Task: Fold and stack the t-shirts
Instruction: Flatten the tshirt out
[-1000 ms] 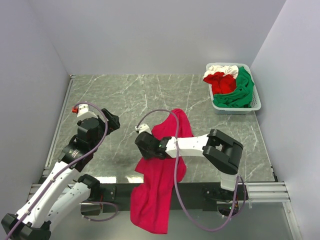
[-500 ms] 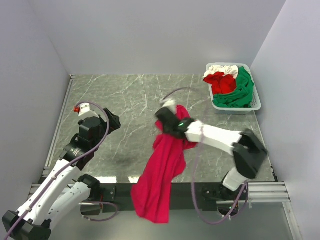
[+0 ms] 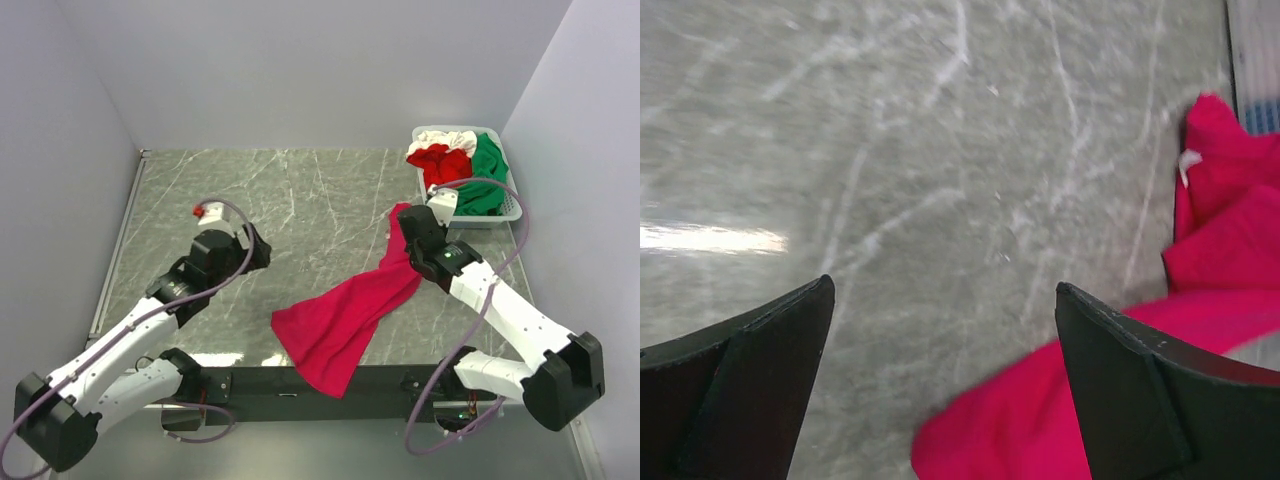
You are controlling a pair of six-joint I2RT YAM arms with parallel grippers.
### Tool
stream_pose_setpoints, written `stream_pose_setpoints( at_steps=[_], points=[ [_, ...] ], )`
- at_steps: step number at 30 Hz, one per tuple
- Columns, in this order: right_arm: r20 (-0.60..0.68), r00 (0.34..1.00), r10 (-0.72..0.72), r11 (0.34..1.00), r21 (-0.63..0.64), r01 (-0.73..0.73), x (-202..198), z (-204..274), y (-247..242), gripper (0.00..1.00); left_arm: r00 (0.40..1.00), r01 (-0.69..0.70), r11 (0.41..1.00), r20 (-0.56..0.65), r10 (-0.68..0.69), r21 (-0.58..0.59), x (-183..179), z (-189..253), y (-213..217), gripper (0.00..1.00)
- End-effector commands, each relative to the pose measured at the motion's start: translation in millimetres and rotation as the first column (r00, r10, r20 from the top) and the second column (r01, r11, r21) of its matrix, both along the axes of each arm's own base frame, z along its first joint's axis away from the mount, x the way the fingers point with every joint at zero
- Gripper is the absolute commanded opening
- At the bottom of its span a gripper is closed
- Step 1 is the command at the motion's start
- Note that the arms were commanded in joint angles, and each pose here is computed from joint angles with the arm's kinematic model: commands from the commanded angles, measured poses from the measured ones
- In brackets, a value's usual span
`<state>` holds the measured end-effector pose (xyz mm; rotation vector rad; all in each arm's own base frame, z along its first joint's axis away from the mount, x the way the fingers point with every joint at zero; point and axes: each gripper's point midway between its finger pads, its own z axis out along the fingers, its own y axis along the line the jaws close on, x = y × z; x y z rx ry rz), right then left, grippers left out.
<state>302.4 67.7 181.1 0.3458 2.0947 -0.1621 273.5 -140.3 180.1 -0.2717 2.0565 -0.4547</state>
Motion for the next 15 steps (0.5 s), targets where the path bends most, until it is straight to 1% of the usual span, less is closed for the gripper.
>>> stream_pose_setpoints(
  at_steps=[1, 3, 6, 7, 10, 13, 15],
  points=[
    [-0.044, 0.994, -0.105, 0.993, -0.067, 0.102, -8.9, -13.3, -24.2, 0.00, 0.994, 0.107, 0.994, -0.034, -0.107, -0.008, -8.8, -16.6, -28.4, 0.97],
    [-0.050, 0.993, -0.102, 0.993, -0.066, 0.099, -9.7, -16.7, -24.1, 0.00, 0.988, 0.129, 0.992, -0.081, -0.129, 0.001, -14.7, -32.8, -35.8, 0.95],
    [-0.041, 0.996, -0.080, 0.996, -0.039, 0.078, -9.7, -16.5, -20.3, 0.00, 0.983, 0.121, 0.993, -0.139, -0.118, 0.014, -22.6, -53.4, -33.4, 0.91],
    [-0.033, 0.997, -0.076, 0.997, -0.029, 0.075, -10.0, -14.4, -19.9, 0.00, 0.979, 0.117, 0.993, -0.169, -0.113, 0.015, -27.9, -63.1, -31.5, 0.88],
    [-0.023, 0.998, -0.067, 0.998, -0.011, 0.066, -9.0, -13.3, -19.2, 0.00, 0.970, 0.118, 0.993, -0.213, -0.117, -0.008, -39.6, -78.6, -31.6, 0.81],
    [-0.022, 0.998, -0.053, 0.999, 0.004, 0.053, -7.7, -14.6, -16.8, 0.00, 0.958, 0.129, 0.991, -0.254, -0.133, -0.033, -50.9, -94.7, -36.0, 0.77],
    [-0.018, 0.999, -0.049, 0.999, 0.014, 0.049, -6.5, -14.9, -15.6, 0.00, 0.946, 0.162, 0.985, -0.275, -0.172, -0.057, -57.4, -102.5, -47.1, 0.75]
  ],
)
